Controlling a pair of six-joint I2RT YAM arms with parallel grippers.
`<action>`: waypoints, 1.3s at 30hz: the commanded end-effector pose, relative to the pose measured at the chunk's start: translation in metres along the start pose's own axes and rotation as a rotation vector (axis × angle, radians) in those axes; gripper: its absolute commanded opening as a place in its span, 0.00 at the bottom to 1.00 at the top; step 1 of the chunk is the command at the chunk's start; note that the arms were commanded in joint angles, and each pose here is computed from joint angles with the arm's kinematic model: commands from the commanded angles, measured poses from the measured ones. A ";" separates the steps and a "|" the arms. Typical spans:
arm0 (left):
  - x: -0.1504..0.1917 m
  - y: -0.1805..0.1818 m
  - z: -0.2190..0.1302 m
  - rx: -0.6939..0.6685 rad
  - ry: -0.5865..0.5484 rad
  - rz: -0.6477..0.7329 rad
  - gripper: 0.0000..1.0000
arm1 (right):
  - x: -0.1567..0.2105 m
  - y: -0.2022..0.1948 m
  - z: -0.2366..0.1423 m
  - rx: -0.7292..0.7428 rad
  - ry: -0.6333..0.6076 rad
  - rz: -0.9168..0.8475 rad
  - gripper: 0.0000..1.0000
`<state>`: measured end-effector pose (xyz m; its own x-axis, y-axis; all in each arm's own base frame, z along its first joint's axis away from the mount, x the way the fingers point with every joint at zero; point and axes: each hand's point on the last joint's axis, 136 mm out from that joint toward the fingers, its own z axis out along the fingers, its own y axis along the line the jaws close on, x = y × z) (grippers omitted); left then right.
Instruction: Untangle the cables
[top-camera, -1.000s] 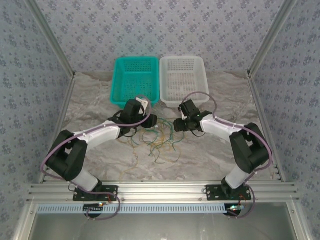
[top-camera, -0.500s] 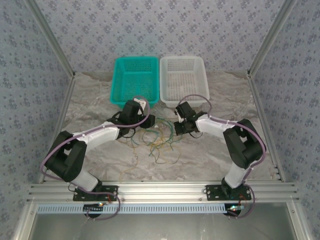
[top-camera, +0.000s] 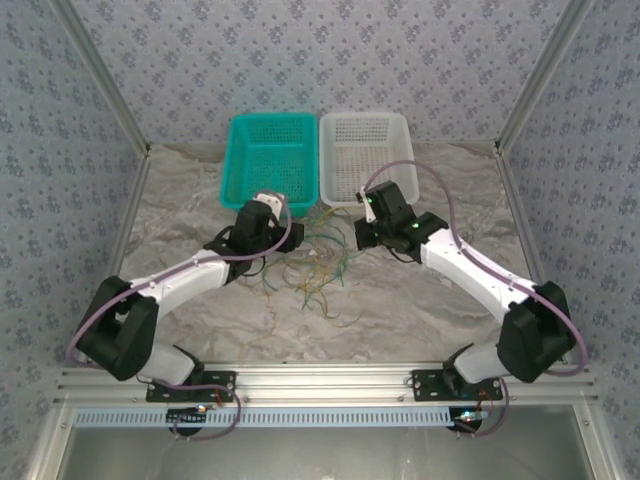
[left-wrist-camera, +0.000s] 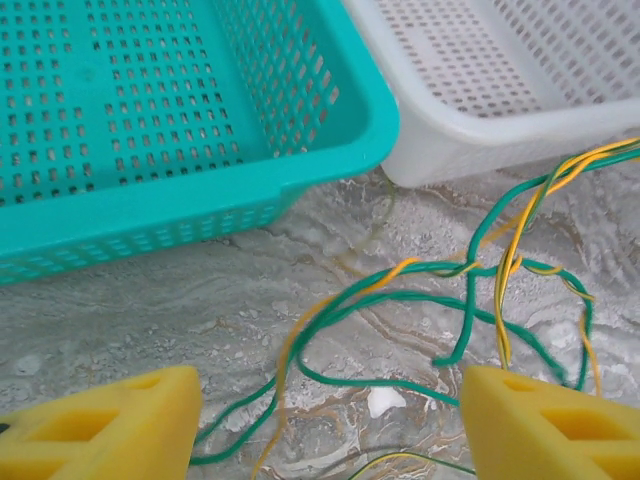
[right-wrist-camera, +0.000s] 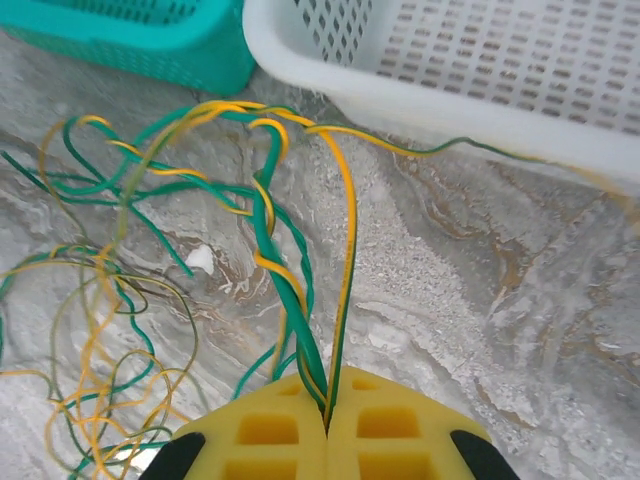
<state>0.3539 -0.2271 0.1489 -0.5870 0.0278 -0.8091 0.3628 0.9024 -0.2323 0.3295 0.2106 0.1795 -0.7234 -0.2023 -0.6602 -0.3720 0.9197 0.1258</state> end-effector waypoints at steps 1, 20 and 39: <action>-0.027 0.000 -0.016 0.004 -0.114 0.027 0.70 | -0.020 0.002 -0.029 0.003 -0.057 -0.036 0.00; -0.042 0.003 -0.045 0.043 -0.229 0.055 0.73 | -0.051 0.016 -0.066 -0.052 -0.193 -0.113 0.02; -0.046 -0.010 -0.056 0.112 -0.277 0.107 0.74 | 0.027 -0.004 0.022 -0.046 -0.009 -0.044 0.16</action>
<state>0.3375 -0.2151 0.2093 -0.3643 -0.0069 -0.9313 0.4916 0.8479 -0.1986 0.3147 0.2153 0.1585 -0.6727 -0.2841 -0.6832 -0.4852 0.8664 0.1175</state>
